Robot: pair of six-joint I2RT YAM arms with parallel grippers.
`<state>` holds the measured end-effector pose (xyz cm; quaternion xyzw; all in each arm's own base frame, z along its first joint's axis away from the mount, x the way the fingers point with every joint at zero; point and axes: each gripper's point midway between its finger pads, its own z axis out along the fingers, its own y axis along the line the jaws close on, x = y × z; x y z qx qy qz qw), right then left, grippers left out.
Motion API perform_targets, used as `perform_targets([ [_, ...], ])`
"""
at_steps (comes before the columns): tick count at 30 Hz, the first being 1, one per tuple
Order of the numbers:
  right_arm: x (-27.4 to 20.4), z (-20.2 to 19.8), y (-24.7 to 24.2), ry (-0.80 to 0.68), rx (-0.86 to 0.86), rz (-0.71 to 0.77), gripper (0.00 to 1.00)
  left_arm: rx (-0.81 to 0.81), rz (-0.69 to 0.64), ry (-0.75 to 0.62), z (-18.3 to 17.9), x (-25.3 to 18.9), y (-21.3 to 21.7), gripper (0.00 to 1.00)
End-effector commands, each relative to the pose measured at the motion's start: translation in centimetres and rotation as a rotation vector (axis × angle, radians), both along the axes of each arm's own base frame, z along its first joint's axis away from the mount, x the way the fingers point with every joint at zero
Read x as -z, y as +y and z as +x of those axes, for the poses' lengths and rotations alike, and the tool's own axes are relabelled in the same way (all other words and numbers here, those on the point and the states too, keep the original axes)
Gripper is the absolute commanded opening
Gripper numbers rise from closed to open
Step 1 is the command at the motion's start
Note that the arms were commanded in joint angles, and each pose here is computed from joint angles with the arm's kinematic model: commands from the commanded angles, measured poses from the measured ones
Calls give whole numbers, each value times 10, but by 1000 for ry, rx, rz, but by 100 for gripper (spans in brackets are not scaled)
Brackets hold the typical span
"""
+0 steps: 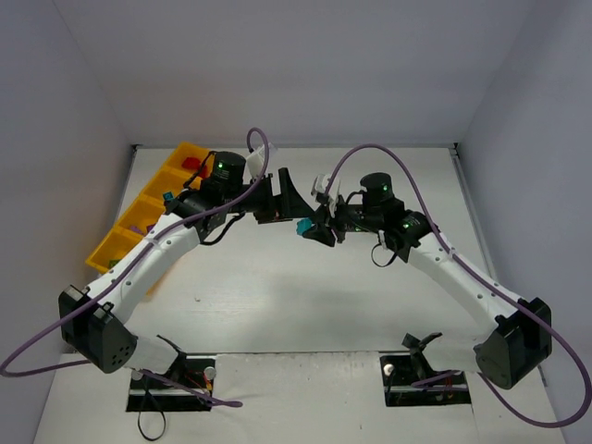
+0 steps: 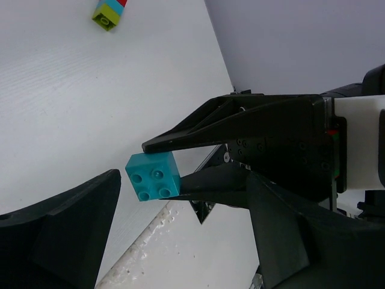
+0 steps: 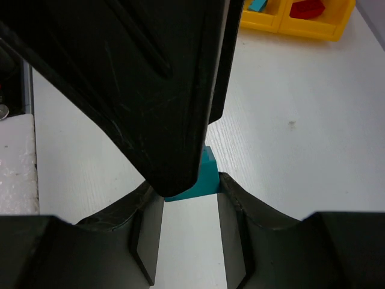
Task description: Sort the legos into containers by color
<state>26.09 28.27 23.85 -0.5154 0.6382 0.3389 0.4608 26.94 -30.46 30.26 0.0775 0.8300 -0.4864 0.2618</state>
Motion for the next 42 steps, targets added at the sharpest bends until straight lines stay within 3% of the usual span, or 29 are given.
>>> perform_targets([
  [1,-32,8,0,-129,17,35,6,16,-50,-56,-1,-30,-7,77],
  [9,-38,6,1,-138,9,49,6,-13,6,-3,9,-4,-11,69],
  [15,-39,5,0,-136,7,52,6,13,-12,10,12,2,-21,52],
  [16,-39,4,1,-136,5,52,6,21,-14,11,12,2,-23,49],
  [19,-38,5,0,-135,8,50,6,51,-32,11,9,3,-29,22],
  [20,-37,5,0,-133,10,49,7,61,-49,7,8,0,-31,5],
  [22,-36,6,-1,-136,22,43,9,63,-52,-2,8,-1,-31,0],
  [25,-33,10,-4,-130,48,34,32,50,-44,-21,10,-3,-27,0],
  [26,-32,9,-4,-121,52,34,52,44,-39,-23,12,-2,-25,0],
  [29,-31,15,-7,-97,102,32,83,21,-24,-18,20,3,-16,0],
  [33,-21,31,-18,-35,235,15,91,-71,35,-30,44,11,18,0],
  [38,7,66,-53,115,549,-1,89,-414,280,-74,99,32,126,0],
  [40,18,77,-68,204,673,22,100,-590,406,-92,119,39,180,0],
  [42,24,85,-84,264,768,50,100,-679,446,-99,133,42,211,0],
])
